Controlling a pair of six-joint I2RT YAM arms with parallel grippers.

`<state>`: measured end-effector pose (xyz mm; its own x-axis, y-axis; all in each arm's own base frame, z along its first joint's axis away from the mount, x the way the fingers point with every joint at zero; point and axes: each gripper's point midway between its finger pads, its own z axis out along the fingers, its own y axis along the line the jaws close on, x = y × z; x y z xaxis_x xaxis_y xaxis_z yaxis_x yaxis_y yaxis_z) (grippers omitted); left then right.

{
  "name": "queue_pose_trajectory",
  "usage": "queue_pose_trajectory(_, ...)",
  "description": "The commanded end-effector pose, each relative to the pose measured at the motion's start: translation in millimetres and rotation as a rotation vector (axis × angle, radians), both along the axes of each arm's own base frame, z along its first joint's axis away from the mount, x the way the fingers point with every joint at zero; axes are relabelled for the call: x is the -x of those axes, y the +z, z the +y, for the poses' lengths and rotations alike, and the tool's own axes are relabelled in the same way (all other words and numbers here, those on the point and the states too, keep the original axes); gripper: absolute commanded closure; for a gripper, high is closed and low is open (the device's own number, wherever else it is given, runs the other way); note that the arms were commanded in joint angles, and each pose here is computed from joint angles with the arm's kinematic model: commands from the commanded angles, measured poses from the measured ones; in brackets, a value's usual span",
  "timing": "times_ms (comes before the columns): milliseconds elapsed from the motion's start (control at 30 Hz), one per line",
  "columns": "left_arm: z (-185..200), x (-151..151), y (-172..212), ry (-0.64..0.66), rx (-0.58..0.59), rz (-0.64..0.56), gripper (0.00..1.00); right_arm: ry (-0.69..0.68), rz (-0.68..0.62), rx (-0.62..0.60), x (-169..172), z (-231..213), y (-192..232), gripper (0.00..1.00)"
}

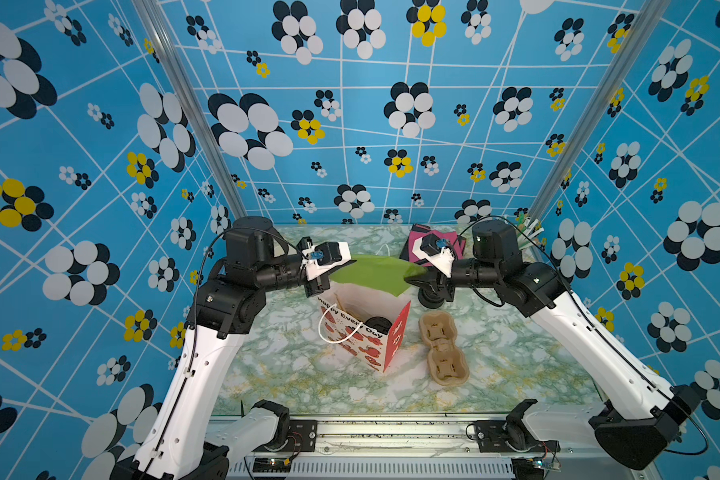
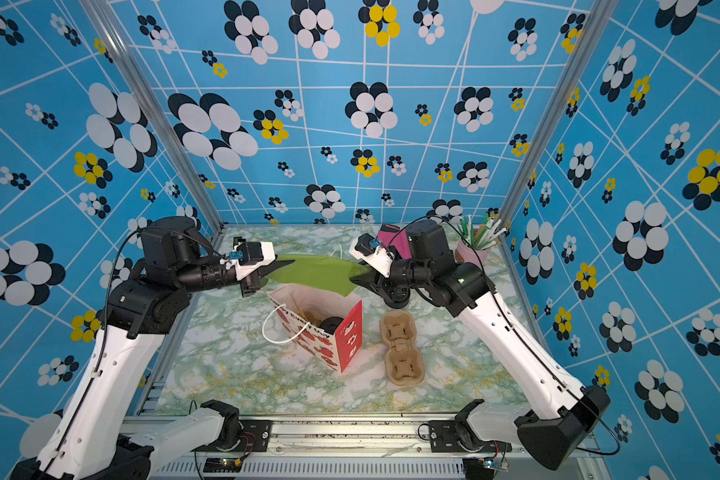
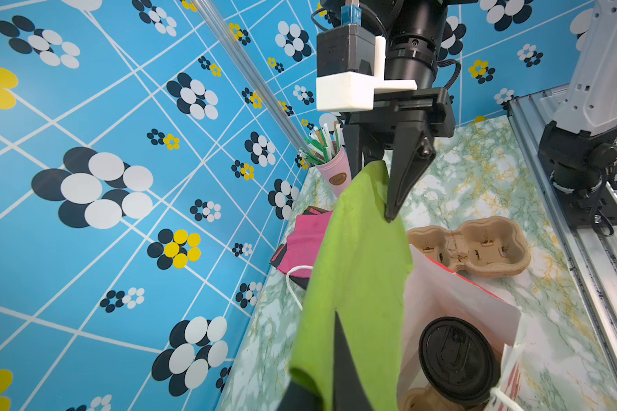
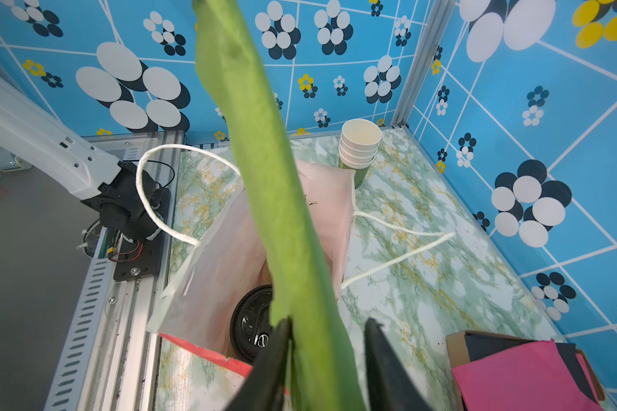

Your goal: Pack the takeout coffee

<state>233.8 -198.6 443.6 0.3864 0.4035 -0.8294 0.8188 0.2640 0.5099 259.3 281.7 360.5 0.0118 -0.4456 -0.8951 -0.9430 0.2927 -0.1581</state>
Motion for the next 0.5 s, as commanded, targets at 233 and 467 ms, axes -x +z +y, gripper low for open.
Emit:
queue_pose_trajectory(233,23.6,-2.2,-4.7,0.121,-0.140,-0.074,1.00,-0.088,0.032,0.000,1.8,-14.0,-13.0,0.14)
queue_pose_trajectory(467,41.0,-3.3,-20.3,0.179,-0.289,-0.084,1.00,-0.155,0.037,0.027,10.4,-32.7,-28.1,0.13)
